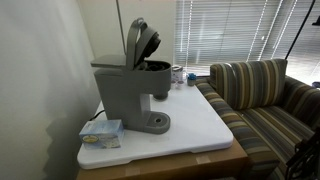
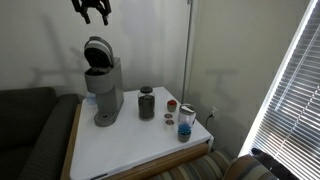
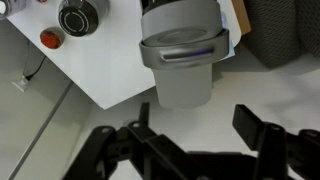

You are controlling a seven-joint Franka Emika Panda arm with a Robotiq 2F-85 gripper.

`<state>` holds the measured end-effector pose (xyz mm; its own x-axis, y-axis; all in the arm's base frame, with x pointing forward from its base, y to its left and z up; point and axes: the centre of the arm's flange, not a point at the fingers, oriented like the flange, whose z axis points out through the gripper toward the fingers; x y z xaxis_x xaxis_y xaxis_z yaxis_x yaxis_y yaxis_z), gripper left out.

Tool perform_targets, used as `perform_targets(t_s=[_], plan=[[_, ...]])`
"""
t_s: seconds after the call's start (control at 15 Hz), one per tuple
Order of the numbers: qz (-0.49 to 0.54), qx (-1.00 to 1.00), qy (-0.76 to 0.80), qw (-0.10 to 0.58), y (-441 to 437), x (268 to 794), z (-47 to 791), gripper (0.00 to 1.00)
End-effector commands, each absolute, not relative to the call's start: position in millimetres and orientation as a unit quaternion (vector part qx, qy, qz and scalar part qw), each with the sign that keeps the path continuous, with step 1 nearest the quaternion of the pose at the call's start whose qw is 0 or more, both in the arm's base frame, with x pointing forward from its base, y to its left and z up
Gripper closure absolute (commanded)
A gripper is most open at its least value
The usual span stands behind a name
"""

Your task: Close the coffee maker

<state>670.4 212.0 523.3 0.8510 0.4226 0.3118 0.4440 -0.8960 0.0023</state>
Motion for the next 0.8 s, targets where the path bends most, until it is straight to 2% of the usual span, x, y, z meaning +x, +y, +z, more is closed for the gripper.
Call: perform_targets(t_s=[0.0, 0.47, 0.6, 0.73], plan=[[-0.145, -0.949, -0.276, 0.038, 217.5, 700.5, 516.0, 0.44], [-0.106, -0.953, -0.274, 0.079, 218.2, 710.5, 489.9, 0.94], [-0.091, -0.956, -0.263, 0.089, 217.3, 706.0, 485.3, 1.0], [-0.074, -0.959, -0.255, 0.101, 216.4, 699.7, 482.7, 1.0]])
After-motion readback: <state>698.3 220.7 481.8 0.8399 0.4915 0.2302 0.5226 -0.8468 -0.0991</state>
